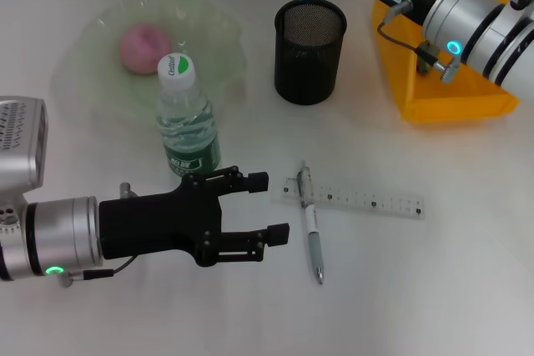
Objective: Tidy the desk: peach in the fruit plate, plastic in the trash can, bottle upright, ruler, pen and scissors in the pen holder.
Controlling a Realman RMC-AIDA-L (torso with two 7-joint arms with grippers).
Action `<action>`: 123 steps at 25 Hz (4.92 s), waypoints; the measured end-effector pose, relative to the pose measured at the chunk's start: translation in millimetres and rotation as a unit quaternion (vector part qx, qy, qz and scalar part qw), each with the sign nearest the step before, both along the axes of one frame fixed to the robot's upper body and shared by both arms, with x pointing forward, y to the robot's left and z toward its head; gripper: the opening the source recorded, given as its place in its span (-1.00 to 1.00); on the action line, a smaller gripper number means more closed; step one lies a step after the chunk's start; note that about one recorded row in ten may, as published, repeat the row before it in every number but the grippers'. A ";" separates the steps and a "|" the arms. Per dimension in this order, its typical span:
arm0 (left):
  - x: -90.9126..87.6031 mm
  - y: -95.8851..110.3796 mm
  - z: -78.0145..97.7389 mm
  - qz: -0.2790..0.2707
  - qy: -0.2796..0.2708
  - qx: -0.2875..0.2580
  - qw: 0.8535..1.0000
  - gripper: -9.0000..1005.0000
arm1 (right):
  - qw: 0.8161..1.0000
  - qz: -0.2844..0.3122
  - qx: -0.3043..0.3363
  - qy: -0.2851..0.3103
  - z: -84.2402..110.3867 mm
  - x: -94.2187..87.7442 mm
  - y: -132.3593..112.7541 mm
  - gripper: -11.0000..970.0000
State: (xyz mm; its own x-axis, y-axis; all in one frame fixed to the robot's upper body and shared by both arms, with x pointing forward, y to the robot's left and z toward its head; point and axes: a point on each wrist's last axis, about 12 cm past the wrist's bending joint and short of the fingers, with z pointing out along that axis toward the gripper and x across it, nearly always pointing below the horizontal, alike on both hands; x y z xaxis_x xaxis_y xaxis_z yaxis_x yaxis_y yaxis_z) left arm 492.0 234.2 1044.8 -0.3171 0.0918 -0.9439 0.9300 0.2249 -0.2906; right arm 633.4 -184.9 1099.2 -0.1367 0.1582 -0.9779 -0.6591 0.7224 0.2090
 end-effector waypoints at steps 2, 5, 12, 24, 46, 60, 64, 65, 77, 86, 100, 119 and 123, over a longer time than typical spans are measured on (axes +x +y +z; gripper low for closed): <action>0.6 -0.2 0.5 -0.001 -0.001 0.000 1.000 0.66 | 1.000 0.000 0.000 -0.001 0.0 -0.3 -0.9 -0.17; 0.9 -0.3 0.7 -0.001 -0.002 0.000 1.000 0.66 | 1.000 0.002 -0.001 -0.001 0.8 -0.2 -3.5 -0.08; 0.7 -0.4 0.1 0.000 0.000 0.001 1.000 0.66 | 1.000 0.003 -0.004 0.000 0.4 -1.1 -8.4 0.08; -1.7 0.2 -1.0 -0.001 0.000 -0.001 1.000 0.66 | 1.000 0.019 0.017 -0.003 2.9 -8.4 -17.7 0.10; -6.4 0.8 -0.3 -0.011 0.003 -0.010 1.000 0.66 | 0.760 0.313 -0.525 0.220 73.7 -46.0 0.8 0.33; -4.1 0.5 0.7 -0.008 0.005 -0.010 1.000 0.66 | 0.747 0.352 -0.540 0.164 48.7 -38.5 31.6 0.31; -3.4 0.0 1.0 -0.008 0.004 -0.010 1.000 0.66 | 0.745 0.357 -0.538 0.169 41.7 -34.0 37.9 0.31; -2.7 -0.3 1.1 -0.008 0.004 -0.009 1.000 0.66 | 0.743 0.362 -0.536 0.170 40.0 -33.9 39.2 0.31; -1.9 -0.9 1.7 -0.009 0.003 -0.009 1.000 0.66 | 0.741 0.370 -0.532 0.176 31.5 -32.7 42.6 0.31; -1.7 -1.4 2.4 -0.012 0.003 -0.011 1.000 0.66 | 0.736 0.369 -0.538 0.180 21.3 -33.0 45.5 0.31; -1.6 -3.0 2.6 -0.015 0.005 -0.011 1.000 0.66 | 0.735 0.367 -0.543 0.175 14.5 -33.7 51.9 0.30; -3.4 -1.8 1.2 -0.013 0.007 -0.011 1.000 0.66 | 0.745 0.362 -0.532 0.175 16.0 -34.9 51.2 -0.21; -3.8 -1.5 1.5 -0.013 0.008 -0.012 1.000 0.66 | 0.780 0.345 -0.495 0.164 40.8 -41.3 25.1 -0.21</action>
